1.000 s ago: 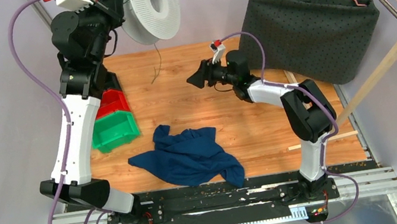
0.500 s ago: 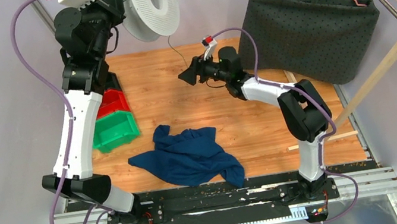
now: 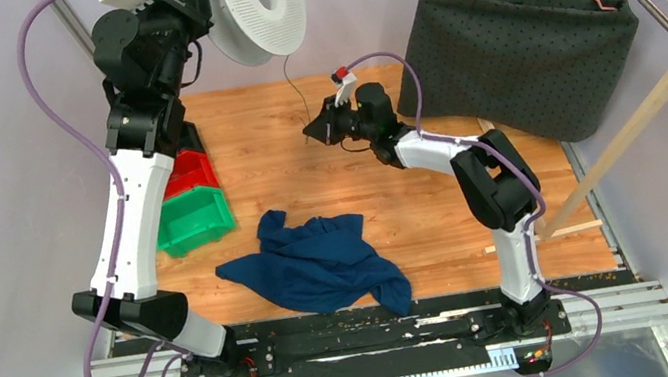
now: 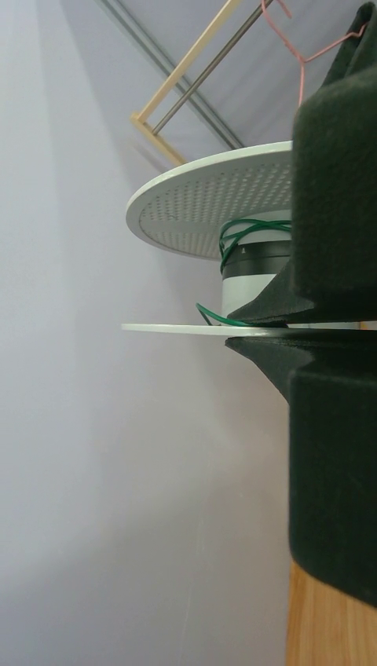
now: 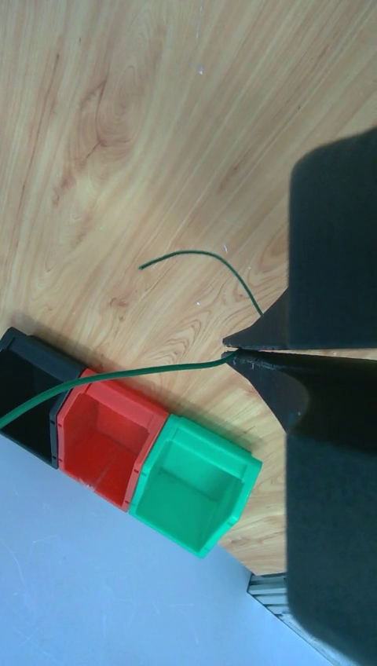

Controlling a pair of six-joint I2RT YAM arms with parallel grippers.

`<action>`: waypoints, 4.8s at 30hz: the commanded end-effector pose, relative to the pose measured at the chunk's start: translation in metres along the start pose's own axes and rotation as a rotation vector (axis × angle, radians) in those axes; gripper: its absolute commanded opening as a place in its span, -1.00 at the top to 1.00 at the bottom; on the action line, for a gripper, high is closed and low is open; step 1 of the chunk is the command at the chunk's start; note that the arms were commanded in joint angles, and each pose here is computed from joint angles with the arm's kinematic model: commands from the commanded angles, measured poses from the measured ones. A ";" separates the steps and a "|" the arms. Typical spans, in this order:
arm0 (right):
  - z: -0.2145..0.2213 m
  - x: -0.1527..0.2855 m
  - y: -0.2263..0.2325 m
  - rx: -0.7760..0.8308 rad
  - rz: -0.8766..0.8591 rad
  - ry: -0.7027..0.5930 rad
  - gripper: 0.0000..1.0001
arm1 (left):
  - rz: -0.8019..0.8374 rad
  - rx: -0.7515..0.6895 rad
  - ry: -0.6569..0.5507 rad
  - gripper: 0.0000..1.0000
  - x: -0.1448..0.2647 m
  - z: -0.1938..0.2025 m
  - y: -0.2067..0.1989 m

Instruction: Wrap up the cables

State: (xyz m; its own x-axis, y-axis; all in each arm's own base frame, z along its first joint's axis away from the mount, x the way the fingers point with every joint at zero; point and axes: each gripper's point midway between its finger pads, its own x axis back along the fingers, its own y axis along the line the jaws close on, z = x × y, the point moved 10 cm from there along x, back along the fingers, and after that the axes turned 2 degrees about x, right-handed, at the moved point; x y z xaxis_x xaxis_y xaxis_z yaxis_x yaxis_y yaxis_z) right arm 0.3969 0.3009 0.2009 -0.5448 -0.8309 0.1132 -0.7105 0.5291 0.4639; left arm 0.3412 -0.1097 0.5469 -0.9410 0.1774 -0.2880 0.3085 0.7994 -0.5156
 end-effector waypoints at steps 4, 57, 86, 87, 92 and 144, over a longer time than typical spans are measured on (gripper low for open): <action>-0.002 0.023 0.026 0.054 -0.022 0.145 0.98 | -0.107 0.016 -0.159 1.00 -0.002 -0.014 0.004; -0.130 0.124 0.069 0.912 -0.101 0.154 0.99 | 0.491 -0.621 0.789 1.00 0.064 0.147 0.054; -0.112 0.158 0.033 0.470 -0.300 0.144 0.98 | 0.431 0.201 0.635 1.00 -0.005 0.118 0.073; -0.114 0.157 0.033 0.404 -0.297 0.144 0.98 | 0.402 0.203 0.621 1.00 -0.006 0.118 0.075; -0.128 0.150 0.028 0.043 -0.309 0.183 0.98 | 0.340 0.183 0.571 1.00 -0.010 0.116 0.079; -0.110 0.083 0.041 -0.553 -0.424 -0.036 0.98 | 0.051 0.446 0.002 1.00 0.024 0.068 0.072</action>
State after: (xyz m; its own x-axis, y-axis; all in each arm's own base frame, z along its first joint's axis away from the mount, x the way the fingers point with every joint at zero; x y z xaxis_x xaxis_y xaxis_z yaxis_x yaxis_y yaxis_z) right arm 0.3813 0.2210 0.3179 -0.2933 -0.9359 -0.1953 -0.5379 -0.0073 0.8429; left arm 0.3591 -0.0897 0.4103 -0.9480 0.3062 -0.0873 0.2575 0.5757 -0.7761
